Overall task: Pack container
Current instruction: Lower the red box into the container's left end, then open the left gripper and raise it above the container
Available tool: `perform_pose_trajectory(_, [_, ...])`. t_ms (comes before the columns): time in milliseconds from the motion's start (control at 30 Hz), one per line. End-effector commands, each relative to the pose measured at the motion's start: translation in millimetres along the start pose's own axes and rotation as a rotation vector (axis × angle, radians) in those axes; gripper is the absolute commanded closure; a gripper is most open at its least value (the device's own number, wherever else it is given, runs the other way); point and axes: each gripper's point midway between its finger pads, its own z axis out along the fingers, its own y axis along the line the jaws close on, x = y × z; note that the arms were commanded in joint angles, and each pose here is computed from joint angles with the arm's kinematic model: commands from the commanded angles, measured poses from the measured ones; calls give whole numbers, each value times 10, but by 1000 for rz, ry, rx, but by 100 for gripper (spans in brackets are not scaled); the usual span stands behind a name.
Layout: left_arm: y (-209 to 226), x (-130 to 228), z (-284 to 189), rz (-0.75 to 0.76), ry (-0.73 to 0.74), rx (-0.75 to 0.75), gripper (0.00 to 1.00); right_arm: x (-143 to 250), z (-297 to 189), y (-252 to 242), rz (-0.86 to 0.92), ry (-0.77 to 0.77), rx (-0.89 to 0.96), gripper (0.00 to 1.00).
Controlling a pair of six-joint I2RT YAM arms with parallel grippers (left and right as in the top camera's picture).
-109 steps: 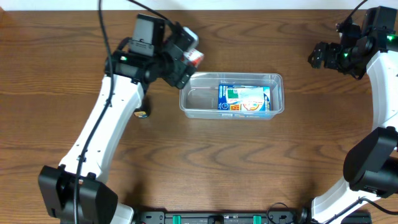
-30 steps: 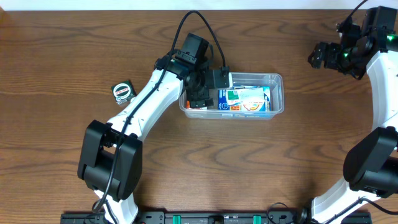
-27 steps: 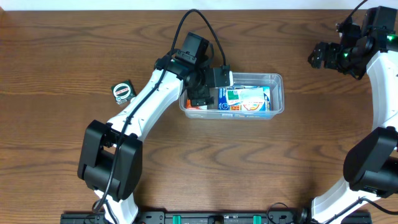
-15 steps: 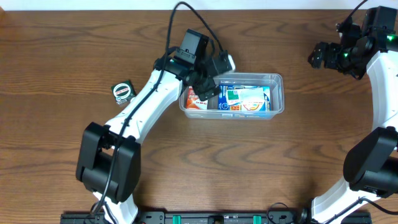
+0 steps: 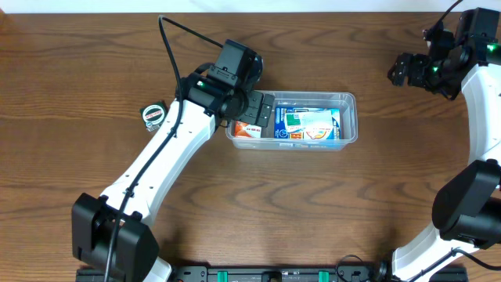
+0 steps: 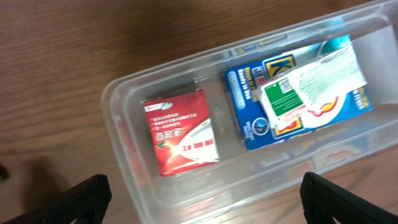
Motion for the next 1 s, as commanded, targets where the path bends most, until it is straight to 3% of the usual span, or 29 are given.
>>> perform_pose_trajectory(0, [-19, -98, 11, -75, -31, 4, 2, -8, -1, -2, 6, -1, 0, 1])
perform_pose_trajectory(33, [-32, -137, 10, -83, -47, 8, 1, -8, -1, -2, 6, -1, 0, 1])
perform_pose_trajectory(200, [42, -200, -4, -200, -79, -35, 27, -8, -1, -2, 6, -1, 0, 1])
perform_pose_trajectory(300, [84, -189, -42, -234, -73, -62, 36, -8, -1, -2, 6, -1, 0, 1])
perform_pose_trajectory(800, [209, -208, -797, -250, -12, -198, 37, -8, -1, -2, 7, -1, 0, 1])
perform_pose_trajectory(967, [218, -200, -678, -241, 23, -209, 38, -8, -1, -3, 6, -1, 0, 1])
